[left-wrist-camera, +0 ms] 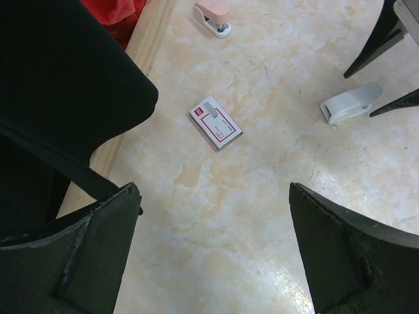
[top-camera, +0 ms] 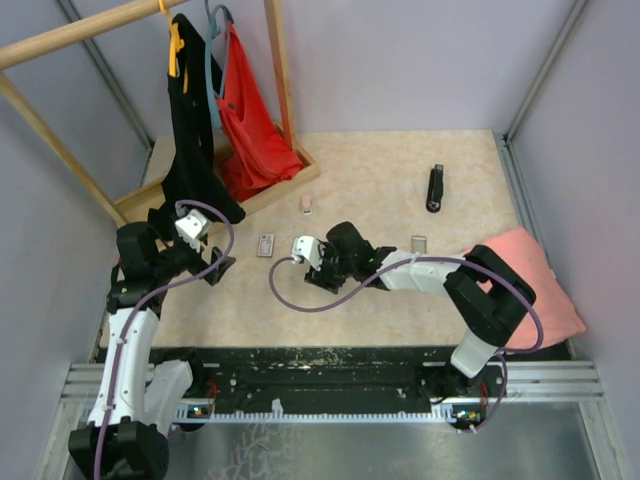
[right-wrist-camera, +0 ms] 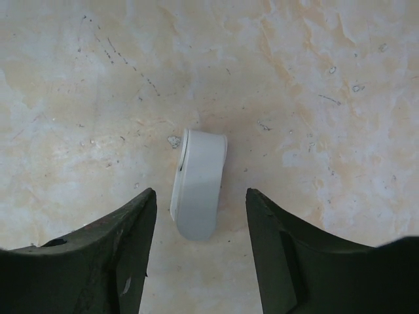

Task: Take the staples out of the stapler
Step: Place the stapler at the center of the board.

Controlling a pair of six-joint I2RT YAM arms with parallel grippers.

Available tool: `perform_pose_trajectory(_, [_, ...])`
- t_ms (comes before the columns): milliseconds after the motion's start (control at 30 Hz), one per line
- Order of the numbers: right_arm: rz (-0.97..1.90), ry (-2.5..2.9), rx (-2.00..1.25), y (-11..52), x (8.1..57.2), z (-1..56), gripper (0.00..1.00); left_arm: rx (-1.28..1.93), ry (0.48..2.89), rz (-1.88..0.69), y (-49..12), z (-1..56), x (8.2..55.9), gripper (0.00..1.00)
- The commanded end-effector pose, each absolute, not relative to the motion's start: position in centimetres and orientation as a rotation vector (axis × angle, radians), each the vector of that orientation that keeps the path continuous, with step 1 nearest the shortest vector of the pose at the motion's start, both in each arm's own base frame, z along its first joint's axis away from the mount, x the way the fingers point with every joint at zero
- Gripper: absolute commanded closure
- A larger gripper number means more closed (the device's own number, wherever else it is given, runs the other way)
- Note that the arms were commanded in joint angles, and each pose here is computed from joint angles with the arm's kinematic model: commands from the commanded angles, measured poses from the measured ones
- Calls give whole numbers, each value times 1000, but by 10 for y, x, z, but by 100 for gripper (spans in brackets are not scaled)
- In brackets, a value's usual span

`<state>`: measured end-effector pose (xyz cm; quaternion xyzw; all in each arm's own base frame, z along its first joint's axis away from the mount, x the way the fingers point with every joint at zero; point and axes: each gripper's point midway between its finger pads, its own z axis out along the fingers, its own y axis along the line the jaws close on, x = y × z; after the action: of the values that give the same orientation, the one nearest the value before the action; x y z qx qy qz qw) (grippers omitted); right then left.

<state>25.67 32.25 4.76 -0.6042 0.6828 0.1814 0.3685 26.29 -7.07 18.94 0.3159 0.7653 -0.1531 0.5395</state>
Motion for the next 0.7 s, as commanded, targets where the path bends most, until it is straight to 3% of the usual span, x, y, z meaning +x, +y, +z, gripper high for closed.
perform_pose_trajectory(0, [505,1677,-1484,341,264,94,39,839,1750,-400,-81,201,257,0])
perform_pose_trajectory(133, [557,1682,-1425,334,267,121,29,941,1684,-433,-95,213,254,0])
perform_pose_trajectory(367, [594,1729,-1313,297,280,159,24,1098,1598,-496,-123,223,257,0])
perform_pose_trajectory(667, [668,1914,-1078,244,295,163,20,1374,1515,-610,-188,202,255,0])
